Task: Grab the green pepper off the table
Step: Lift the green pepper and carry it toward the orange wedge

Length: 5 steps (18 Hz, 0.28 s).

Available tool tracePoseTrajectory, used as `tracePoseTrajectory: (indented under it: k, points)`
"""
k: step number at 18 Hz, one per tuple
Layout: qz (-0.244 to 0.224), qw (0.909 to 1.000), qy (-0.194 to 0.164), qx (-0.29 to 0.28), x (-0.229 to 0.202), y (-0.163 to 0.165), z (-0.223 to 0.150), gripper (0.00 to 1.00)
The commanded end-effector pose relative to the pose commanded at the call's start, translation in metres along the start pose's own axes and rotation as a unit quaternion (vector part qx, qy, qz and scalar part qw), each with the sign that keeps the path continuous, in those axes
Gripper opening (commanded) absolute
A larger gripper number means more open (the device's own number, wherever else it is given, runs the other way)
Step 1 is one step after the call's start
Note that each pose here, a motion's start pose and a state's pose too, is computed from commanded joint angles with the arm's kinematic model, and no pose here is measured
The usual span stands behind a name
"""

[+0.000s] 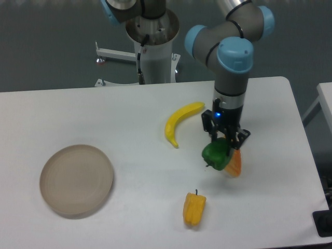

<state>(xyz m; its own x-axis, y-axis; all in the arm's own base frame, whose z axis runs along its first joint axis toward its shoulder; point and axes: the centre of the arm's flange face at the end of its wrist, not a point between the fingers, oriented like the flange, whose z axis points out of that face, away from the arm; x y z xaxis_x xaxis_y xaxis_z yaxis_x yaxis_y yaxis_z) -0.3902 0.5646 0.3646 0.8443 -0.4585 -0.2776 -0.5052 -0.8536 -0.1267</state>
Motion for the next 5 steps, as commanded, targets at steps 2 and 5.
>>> tracePoseTrajectory:
  k: [2, 5]
  points:
    - [0.001, 1.0000, -0.001, 0.000, -0.0010, -0.0013, 0.0002, 0.29]
    - [0.001, 1.0000, 0.002, 0.000, -0.0010, -0.0022, 0.0039, 0.29]
